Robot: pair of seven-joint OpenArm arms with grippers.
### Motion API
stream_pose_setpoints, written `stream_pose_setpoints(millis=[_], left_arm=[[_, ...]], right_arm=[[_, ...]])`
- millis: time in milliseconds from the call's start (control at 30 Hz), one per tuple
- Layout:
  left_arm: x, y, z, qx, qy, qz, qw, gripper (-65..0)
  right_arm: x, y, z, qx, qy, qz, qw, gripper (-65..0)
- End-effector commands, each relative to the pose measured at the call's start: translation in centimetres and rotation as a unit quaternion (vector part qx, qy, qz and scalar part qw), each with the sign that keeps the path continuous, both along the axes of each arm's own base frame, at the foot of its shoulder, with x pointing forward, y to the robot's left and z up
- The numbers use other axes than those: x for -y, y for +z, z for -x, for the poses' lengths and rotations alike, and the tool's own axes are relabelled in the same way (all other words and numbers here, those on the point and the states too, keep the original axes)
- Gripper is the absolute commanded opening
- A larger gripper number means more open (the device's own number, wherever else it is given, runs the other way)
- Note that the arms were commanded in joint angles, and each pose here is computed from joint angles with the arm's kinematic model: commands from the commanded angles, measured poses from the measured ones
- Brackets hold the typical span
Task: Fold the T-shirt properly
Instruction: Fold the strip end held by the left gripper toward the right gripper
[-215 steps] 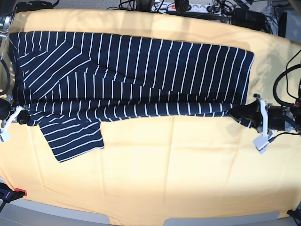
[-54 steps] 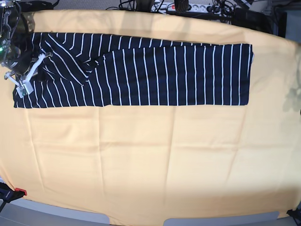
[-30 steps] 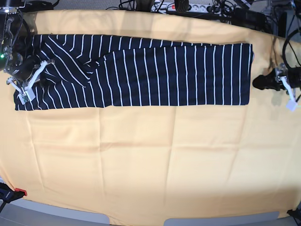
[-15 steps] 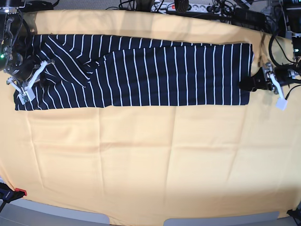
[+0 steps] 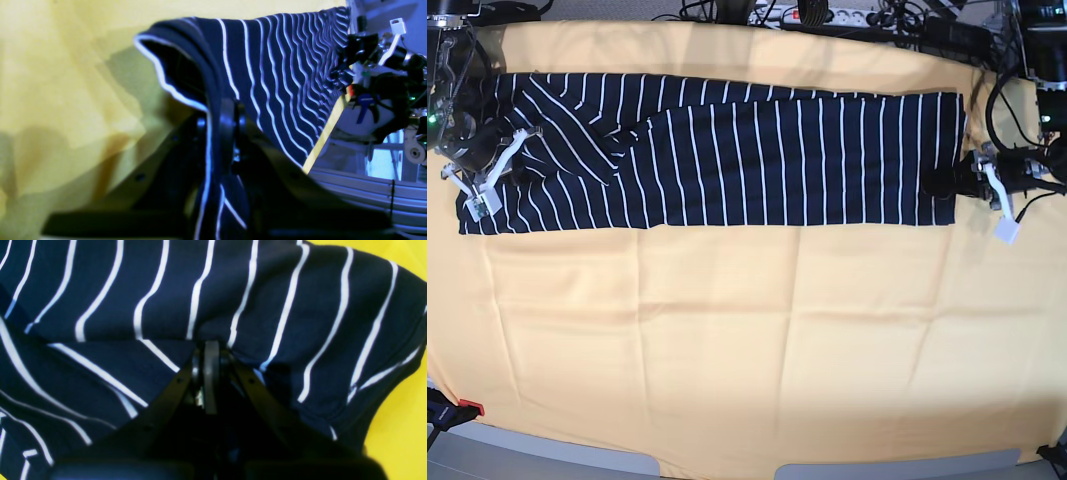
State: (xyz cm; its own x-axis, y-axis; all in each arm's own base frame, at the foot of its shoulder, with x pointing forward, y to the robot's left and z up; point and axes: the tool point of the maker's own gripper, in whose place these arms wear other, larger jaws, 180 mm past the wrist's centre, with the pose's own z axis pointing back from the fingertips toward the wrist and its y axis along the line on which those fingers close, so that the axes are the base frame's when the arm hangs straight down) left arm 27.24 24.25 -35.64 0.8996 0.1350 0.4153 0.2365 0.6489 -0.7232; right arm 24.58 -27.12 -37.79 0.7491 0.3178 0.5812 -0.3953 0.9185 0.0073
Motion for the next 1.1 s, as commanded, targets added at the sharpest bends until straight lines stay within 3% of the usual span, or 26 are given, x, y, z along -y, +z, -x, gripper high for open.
stream_pose_setpoints(millis=[0,133,200,533,733,900,1067], left_arm=[[-1.2,1.6,-1.5,0.024,0.011,-0.012,1.000,-65.0],[-3.9,3.5,-4.4,0.057,0.039,-0.066,0.995,-65.0],[-4.8,4.0,-5.5,0.074,0.050,-0.093,0.992,-65.0],[-10.7,6.8,-6.3,0.090,0.078,-0.189,0.975,-65.0],[-8.7,9.0,-4.9,0.078,0.039,-0.108,0.990,-65.0],[-6.9,8.4,-4.5,0.067,0.016,-0.100,0.993,-65.0],[-1.8,8.6,-4.8,0.102,-0.036,-0.072,0.992,-65.0]], right_arm=[[-0.3,1.1,-0.8,0.018,0.013,-0.011,0.9997,-65.0],[-1.0,2.4,-2.1,0.038,0.007,-0.041,0.9984,-36.1],[-1.1,3.1,-2.9,0.050,0.006,-0.045,0.9977,-27.0],[-1.7,5.0,-4.8,0.069,0.010,-0.067,0.9953,-25.9],[-2.5,5.0,-4.8,0.071,0.009,-0.087,0.9936,-25.9],[-4.4,4.2,-4.7,0.072,0.009,-0.114,0.9908,-25.9],[-5.9,3.9,-4.4,0.075,0.022,-0.132,0.9881,-25.9]])
